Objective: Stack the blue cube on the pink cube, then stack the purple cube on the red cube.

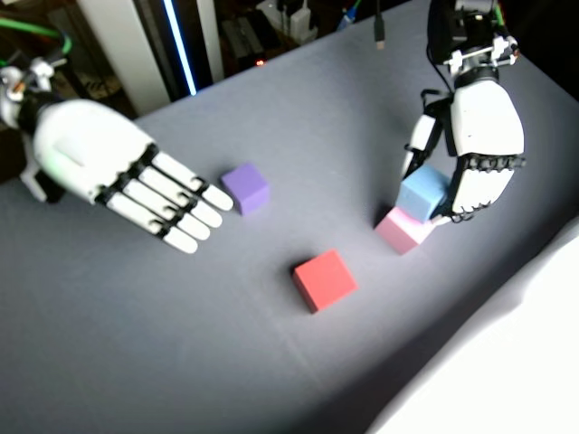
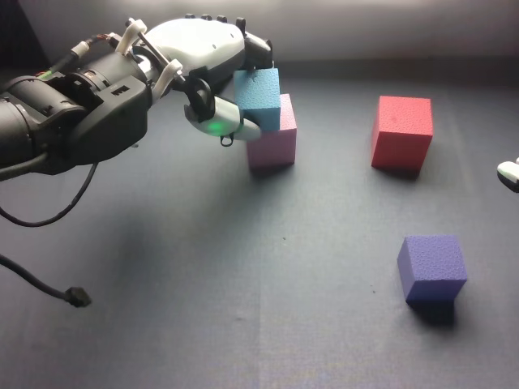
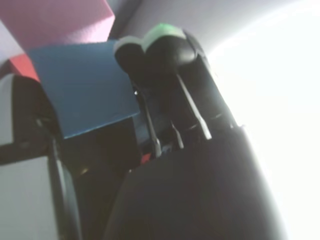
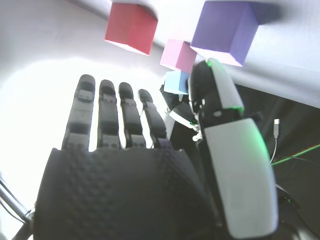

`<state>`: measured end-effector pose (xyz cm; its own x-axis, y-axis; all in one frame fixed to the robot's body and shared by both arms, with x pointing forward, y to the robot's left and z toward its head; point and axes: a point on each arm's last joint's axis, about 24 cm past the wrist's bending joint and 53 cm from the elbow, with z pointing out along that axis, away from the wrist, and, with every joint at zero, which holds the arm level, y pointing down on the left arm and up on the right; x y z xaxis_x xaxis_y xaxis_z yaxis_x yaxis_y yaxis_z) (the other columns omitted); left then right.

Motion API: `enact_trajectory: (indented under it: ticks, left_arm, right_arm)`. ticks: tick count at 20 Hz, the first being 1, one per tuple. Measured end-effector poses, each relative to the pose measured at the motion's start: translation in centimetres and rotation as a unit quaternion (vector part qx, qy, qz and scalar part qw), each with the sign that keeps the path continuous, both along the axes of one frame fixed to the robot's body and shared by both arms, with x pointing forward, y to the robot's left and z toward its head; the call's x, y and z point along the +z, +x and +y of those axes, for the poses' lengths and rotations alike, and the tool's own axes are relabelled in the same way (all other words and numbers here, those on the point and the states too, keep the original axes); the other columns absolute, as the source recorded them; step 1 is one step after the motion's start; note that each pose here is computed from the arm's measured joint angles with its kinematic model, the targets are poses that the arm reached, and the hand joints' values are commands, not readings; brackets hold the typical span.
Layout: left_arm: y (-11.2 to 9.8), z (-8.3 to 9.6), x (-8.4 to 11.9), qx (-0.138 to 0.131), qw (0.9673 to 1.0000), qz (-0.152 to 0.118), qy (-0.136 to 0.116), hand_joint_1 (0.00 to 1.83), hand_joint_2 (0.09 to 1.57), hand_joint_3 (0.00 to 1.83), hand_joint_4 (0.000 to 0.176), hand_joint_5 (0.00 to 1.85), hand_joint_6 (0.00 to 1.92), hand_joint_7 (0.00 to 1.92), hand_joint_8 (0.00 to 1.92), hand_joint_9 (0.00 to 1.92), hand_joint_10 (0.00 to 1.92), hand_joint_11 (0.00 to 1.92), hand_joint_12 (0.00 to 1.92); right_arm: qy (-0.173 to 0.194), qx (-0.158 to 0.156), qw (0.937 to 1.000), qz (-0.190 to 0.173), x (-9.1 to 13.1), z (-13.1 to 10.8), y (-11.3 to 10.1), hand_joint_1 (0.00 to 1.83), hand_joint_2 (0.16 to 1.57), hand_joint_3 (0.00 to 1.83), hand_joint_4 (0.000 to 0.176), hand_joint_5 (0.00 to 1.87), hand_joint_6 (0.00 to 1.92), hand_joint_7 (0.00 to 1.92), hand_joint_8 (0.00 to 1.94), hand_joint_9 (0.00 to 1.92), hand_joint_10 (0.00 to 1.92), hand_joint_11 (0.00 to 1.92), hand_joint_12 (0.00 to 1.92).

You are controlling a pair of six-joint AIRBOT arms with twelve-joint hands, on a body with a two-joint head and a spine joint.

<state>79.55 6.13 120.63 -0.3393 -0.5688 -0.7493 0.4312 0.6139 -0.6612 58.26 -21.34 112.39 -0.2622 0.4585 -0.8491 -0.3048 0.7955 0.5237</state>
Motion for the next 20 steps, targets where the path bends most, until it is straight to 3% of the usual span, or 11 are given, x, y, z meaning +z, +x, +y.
enact_trajectory:
  ticks: [2,5,6,8,9,10,11,14,17,19,20]
  left_arm:
    - [0.0,0.0,0.0,0.000,1.0000,-0.001,0.000,0.79,1.18,0.00,0.004,0.07,0.58,0.29,0.45,0.27,0.90,0.12,1.70]
    - [-0.2,-0.2,-0.3,-0.003,1.0000,0.001,-0.001,0.70,1.14,0.00,0.072,0.02,0.23,0.19,0.05,0.08,0.52,0.00,1.46]
    - [-0.3,-0.1,-0.5,-0.004,1.0000,0.005,-0.006,0.66,1.13,0.00,0.096,0.00,0.13,0.11,0.01,0.02,0.40,0.00,1.30]
    - [-0.6,-0.1,-0.7,-0.006,1.0000,0.004,-0.006,0.65,1.10,0.00,0.113,0.00,0.01,0.01,0.00,0.00,0.05,0.00,0.85]
    - [-0.9,0.0,-0.8,-0.008,0.9999,0.005,-0.006,0.62,1.07,0.00,0.147,0.00,0.00,0.00,0.00,0.00,0.01,0.00,0.39]
    - [-1.3,0.1,-0.8,-0.010,0.9999,0.001,-0.009,0.60,1.05,0.00,0.166,0.00,0.00,0.00,0.00,0.00,0.00,0.00,0.08]
    - [-1.7,0.6,-0.6,-0.012,0.9998,-0.005,-0.012,0.57,1.03,0.00,0.174,0.00,0.00,0.00,0.00,0.00,0.00,0.00,0.01]
    - [-4.4,2.2,0.1,-0.025,0.9987,-0.034,-0.029,0.48,1.01,0.00,0.176,0.00,0.00,0.00,0.00,0.00,0.00,0.00,0.00]
    - [-8.2,4.2,0.0,-0.044,0.9957,-0.056,-0.059,0.09,1.14,0.02,0.176,0.00,0.00,0.00,0.00,0.00,0.00,0.00,0.00]
    - [-10.0,5.2,-0.5,-0.053,0.9944,-0.056,-0.073,0.00,1.26,0.02,0.156,0.00,0.00,0.00,0.00,0.00,0.00,0.00,0.00]
    - [-11.0,5.7,-0.3,-0.057,0.9934,-0.062,-0.078,0.03,1.29,0.02,0.146,0.00,0.00,0.00,0.00,0.00,0.00,0.00,0.00]
  right_arm:
    - [0.000,0.001,1.0000,0.000,0.0,0.0,0.0,0.78,1.30,0.00,0.000,0.00,0.00,0.00,0.00,0.00,0.00,0.00,0.00]
    - [0.000,0.001,1.0000,0.000,0.0,0.0,0.0,0.78,1.30,0.00,0.000,0.00,0.00,0.00,0.00,0.00,0.00,0.00,0.00]
    - [0.000,0.000,1.0000,0.001,-0.1,0.0,0.0,0.80,1.29,0.00,0.000,0.00,0.00,0.00,0.00,0.00,0.00,0.00,0.00]
    - [0.000,0.001,1.0000,0.001,-0.1,0.0,0.0,0.84,1.28,0.00,0.000,0.00,0.00,0.00,0.00,0.00,0.00,0.00,0.00]
    - [0.002,0.000,1.0000,0.002,-0.1,0.0,0.0,0.81,1.28,0.00,0.000,0.00,0.00,0.00,0.00,0.00,0.00,0.00,0.00]
    - [0.003,0.001,1.0000,0.003,-0.1,0.1,0.0,0.82,1.27,0.00,0.000,0.00,0.00,0.00,0.00,0.00,0.00,0.00,0.00]
    - [0.007,0.005,1.0000,0.004,-0.1,0.2,-0.1,0.81,1.25,0.00,0.000,0.00,0.00,0.00,0.00,0.00,0.00,0.00,0.00]
    - [0.026,0.026,0.9993,0.009,0.1,1.1,-0.4,0.63,1.23,0.00,0.000,0.00,0.00,0.00,0.00,0.00,0.00,0.00,0.00]
    - [0.042,0.050,0.9977,0.015,0.2,2.0,-0.8,0.59,1.16,0.00,0.000,0.00,0.00,0.00,0.00,0.00,0.00,0.00,0.00]
    - [0.044,0.060,0.9971,0.017,0.2,2.7,-0.6,0.64,1.13,0.00,0.000,0.00,0.00,0.00,0.00,0.00,0.00,0.00,0.00]
    - [0.047,0.066,0.9966,0.015,0.2,3.1,-0.3,0.60,1.06,0.08,0.000,0.00,0.00,0.00,0.00,0.00,0.00,0.00,0.31]
